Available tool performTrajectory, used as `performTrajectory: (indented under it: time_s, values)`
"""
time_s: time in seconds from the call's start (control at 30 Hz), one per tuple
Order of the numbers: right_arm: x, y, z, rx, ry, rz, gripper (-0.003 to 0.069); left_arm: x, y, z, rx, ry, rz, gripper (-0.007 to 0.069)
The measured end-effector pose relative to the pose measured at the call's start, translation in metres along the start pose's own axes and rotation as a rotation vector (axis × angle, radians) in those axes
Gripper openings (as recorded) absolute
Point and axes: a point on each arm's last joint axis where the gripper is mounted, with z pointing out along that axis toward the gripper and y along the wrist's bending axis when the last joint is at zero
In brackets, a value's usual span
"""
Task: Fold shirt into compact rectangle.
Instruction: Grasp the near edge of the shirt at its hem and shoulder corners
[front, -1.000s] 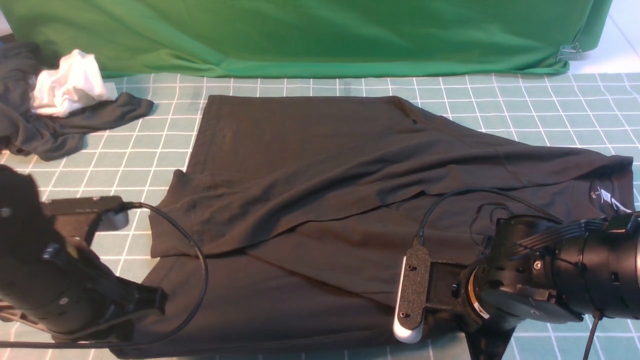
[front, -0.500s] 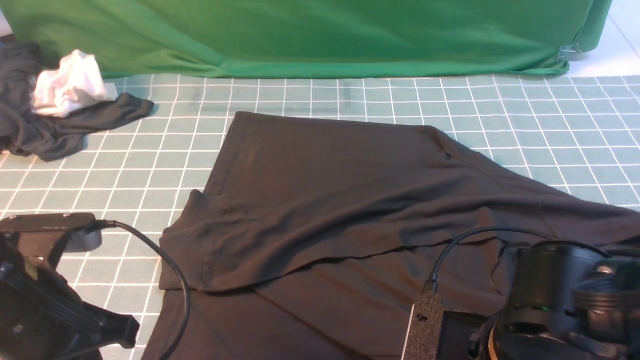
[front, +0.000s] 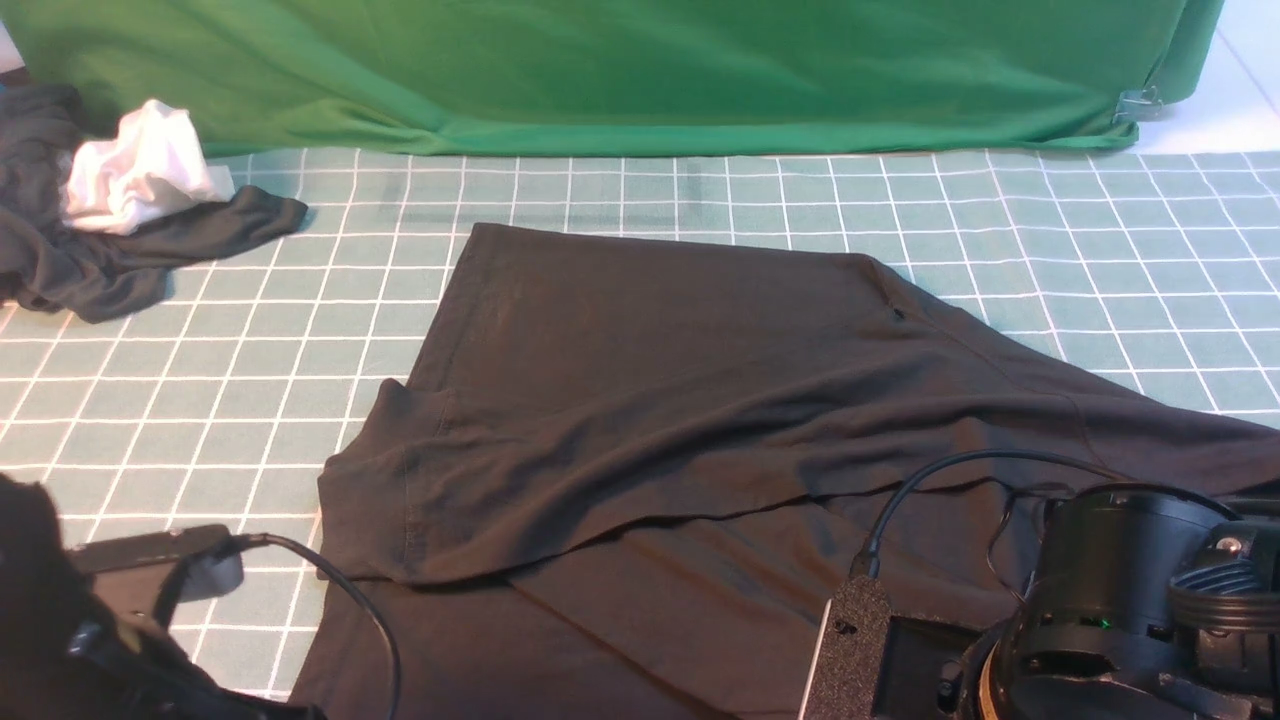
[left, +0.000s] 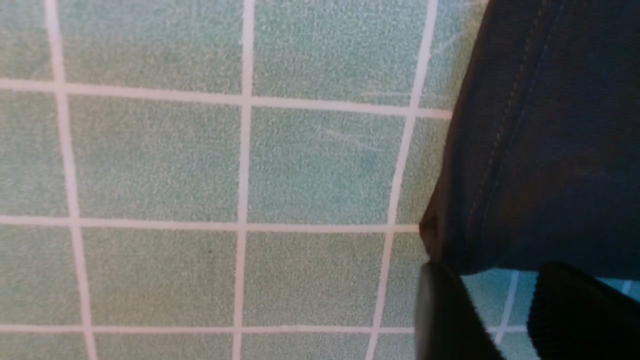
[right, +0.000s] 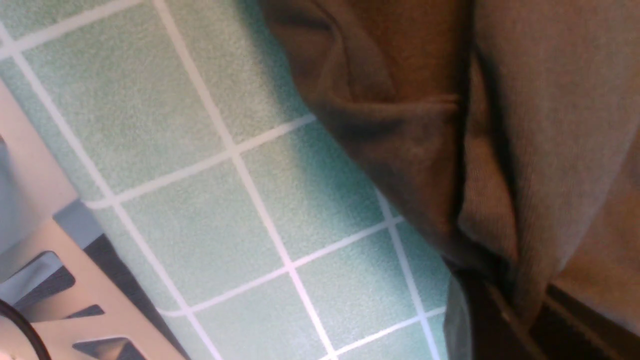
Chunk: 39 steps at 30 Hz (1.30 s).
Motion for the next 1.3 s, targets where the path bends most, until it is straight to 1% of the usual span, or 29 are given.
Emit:
performTrajectory:
  time_s: [0.03, 0.07, 0.1, 0.13, 0.23, 0.37, 0.4, 0.53, 0.57, 0.7, 0.73, 0.77, 0.8, 0.83, 0.87, 0.97, 1.07, 1.3]
  values:
    - [0.0, 0.0, 0.0, 0.0, -0.002, 0.0, 0.0054, -0.001, 0.0, 0.001, -0.002, 0.008, -0.001, 0.028]
    - [-0.001, 0.0, 0.0, 0.001, -0.009, 0.0, 0.0054, -0.004, 0.0, 0.008, -0.012, 0.039, -0.006, 0.0333]
    - [-0.001, 0.0, 0.0, 0.001, -0.009, 0.0, 0.0054, -0.004, 0.0, 0.008, -0.013, 0.041, -0.006, 0.0346]
    - [-0.001, 0.0, 0.0, 0.001, -0.014, 0.0, 0.0054, -0.007, 0.0, 0.014, -0.021, 0.067, -0.012, 0.0391]
    - [-0.001, 0.0, 0.0, 0.002, -0.016, 0.0, 0.0054, -0.01, 0.001, 0.02, -0.028, 0.087, -0.018, 0.0446]
    - [-0.002, 0.0, 0.0, 0.002, -0.017, 0.0, 0.0054, -0.012, -0.001, 0.023, -0.012, 0.086, -0.037, 0.0457]
    - [-0.002, 0.0, 0.0, 0.002, -0.018, 0.0, 0.0054, -0.013, -0.003, 0.025, 0.006, 0.087, -0.056, 0.0452]
    - [-0.002, 0.0, 0.0, 0.002, -0.019, 0.0, 0.0054, -0.016, -0.008, 0.027, 0.063, 0.078, -0.067, 0.0399]
    - [-0.002, 0.0, 0.0, 0.002, -0.019, 0.0, 0.0054, -0.016, -0.009, 0.027, 0.065, 0.076, -0.069, 0.0399]
    - [-0.002, 0.0, 0.0, 0.002, -0.019, 0.0, 0.0054, -0.019, -0.01, 0.028, 0.087, 0.044, -0.077, 0.0298]
    - [-0.002, 0.0, 0.0, 0.002, -0.019, 0.0, 0.0054, -0.019, -0.01, 0.028, 0.088, 0.042, -0.08, 0.0286]
    - [-0.002, 0.0, 0.0, 0.002, -0.019, 0.0, 0.0054, -0.019, -0.009, 0.031, 0.087, 0.031, -0.087, 0.0237]
    - [-0.002, 0.0, 0.0, 0.002, -0.019, 0.0, 0.0054, -0.018, -0.009, 0.032, 0.086, 0.029, -0.091, 0.0221]
    - [-0.002, 0.0, 0.0, 0.002, -0.019, 0.001, 0.0054, -0.016, -0.007, 0.034, 0.078, 0.026, -0.091, 0.0144]
    - [-0.002, 0.0, 0.0, 0.002, -0.019, 0.001, 0.0054, -0.015, -0.006, 0.034, 0.076, 0.025, -0.09, 0.0107]
    - [-0.002, 0.0, 0.0, 0.002, -0.023, 0.002, 0.0054, -0.015, -0.006, 0.033, 0.073, 0.011, -0.084, 0.0033]
    - [-0.002, 0.0, 0.0, 0.001, -0.02, 0.001, 0.0054, -0.013, -0.007, 0.028, 0.085, 0.001, -0.083, 0.0018]
    - [0.004, 0.001, 0.0, -0.009, 0.041, 0.028, 0.0054, 0.002, -0.009, 0.003, 0.122, -0.03, -0.049, 0.0018]
